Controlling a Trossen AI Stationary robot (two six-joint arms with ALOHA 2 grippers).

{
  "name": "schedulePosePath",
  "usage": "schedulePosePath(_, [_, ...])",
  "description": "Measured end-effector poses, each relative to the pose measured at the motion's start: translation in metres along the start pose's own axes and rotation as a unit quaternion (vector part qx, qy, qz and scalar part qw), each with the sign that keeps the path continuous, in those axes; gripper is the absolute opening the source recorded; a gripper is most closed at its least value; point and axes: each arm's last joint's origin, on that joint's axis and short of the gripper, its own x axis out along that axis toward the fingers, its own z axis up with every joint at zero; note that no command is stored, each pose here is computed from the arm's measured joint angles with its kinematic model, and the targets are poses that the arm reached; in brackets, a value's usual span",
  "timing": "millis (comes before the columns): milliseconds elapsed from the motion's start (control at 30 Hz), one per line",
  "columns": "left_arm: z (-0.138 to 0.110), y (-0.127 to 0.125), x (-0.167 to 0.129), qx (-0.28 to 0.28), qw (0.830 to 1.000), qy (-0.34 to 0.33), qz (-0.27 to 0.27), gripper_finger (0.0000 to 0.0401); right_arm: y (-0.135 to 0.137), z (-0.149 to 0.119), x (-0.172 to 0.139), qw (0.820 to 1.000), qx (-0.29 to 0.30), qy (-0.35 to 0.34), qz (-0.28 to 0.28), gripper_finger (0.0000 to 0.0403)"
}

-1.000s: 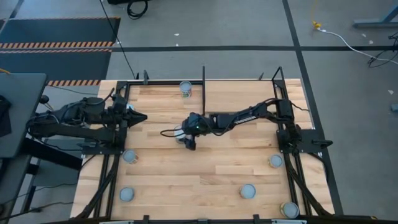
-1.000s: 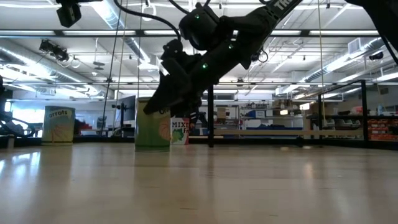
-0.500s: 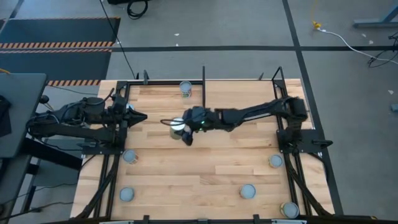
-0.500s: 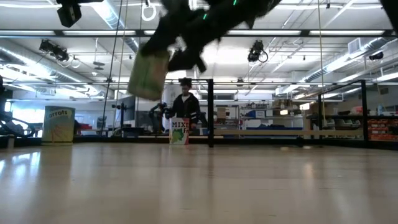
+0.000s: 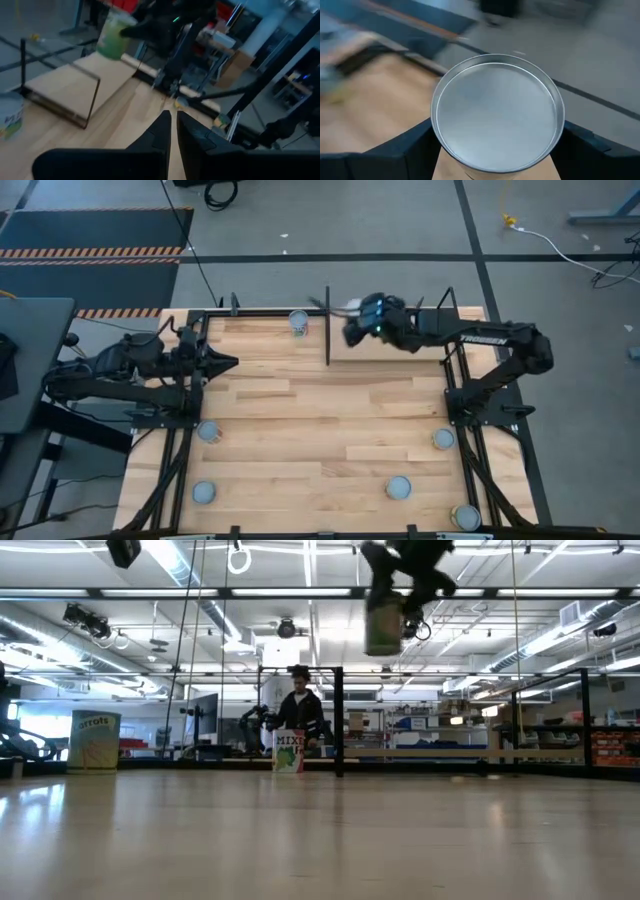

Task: Pick and place cans onto a shelf
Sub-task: Put the yellow/green can on the shelf

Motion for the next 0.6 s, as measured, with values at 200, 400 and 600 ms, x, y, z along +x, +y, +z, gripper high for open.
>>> schedulePosePath(200, [0.009,-0.007,0.012,-0.012,0.999,-0.040,-0.022,0.0036,-0.052,-0.016,0.049,0.995,0.042,0.021,-0.087,0.0319])
schedulePosePath(400, [0.004,-0.011,0.042,-0.076,0.997,-0.009,-0.029,0.0036,-0.084,-0.039,0.114,0.993,0.046,0.065,-0.082,0.0319])
schedulePosePath(600, [0.007,-0.001,0.069,-0.118,0.993,0.022,-0.002,0.0036,-0.092,-0.046,0.164,0.995,0.047,0.056,-0.071,0.0319])
